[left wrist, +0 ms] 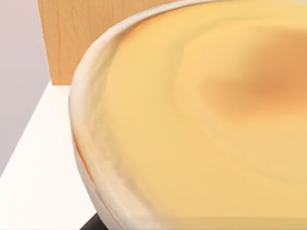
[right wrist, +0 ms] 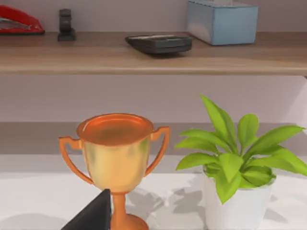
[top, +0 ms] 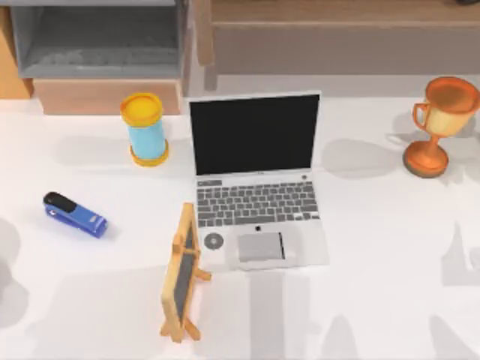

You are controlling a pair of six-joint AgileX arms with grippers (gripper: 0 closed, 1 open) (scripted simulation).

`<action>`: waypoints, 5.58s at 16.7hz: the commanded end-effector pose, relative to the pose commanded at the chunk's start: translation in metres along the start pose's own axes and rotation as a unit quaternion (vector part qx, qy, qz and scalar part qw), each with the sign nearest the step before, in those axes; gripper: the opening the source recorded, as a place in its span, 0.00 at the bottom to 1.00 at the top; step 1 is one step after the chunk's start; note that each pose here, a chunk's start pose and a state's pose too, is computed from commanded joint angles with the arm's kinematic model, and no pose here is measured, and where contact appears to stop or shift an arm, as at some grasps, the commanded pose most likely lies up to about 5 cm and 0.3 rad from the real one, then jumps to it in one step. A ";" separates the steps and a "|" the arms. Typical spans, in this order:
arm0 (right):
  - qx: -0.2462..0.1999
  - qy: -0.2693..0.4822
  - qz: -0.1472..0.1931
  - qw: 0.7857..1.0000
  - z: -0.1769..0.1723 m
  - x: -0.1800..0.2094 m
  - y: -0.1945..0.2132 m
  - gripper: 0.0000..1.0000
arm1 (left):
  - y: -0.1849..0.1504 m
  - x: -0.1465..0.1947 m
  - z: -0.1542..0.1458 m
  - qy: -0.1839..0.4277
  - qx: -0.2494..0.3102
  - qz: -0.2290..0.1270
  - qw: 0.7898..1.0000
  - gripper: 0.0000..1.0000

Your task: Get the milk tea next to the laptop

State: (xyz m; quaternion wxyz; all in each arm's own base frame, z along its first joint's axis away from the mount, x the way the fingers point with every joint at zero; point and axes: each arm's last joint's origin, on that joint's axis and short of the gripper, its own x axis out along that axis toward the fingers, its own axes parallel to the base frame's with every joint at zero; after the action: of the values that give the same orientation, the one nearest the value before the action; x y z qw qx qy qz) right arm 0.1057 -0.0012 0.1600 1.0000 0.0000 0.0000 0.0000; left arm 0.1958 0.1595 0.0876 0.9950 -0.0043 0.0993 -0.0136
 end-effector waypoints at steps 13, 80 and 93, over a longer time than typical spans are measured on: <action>0.000 0.000 0.000 1.000 0.000 0.000 0.000 1.00 | 0.000 0.000 0.000 0.000 0.000 0.000 1.000 0.00; 0.000 0.000 0.000 1.000 0.000 0.000 0.000 1.00 | -0.638 0.026 0.073 0.007 -0.063 0.116 0.991 0.00; 0.000 0.000 0.000 1.000 0.000 0.000 0.000 1.00 | -0.641 0.025 0.053 0.006 -0.064 0.111 0.992 0.00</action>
State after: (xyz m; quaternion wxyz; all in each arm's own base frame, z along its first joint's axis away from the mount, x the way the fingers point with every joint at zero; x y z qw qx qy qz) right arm 0.1057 -0.0012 0.1600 1.0000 0.0000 0.0000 0.0000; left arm 0.2143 -0.4811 0.1417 0.9874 -0.0573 0.1056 0.1032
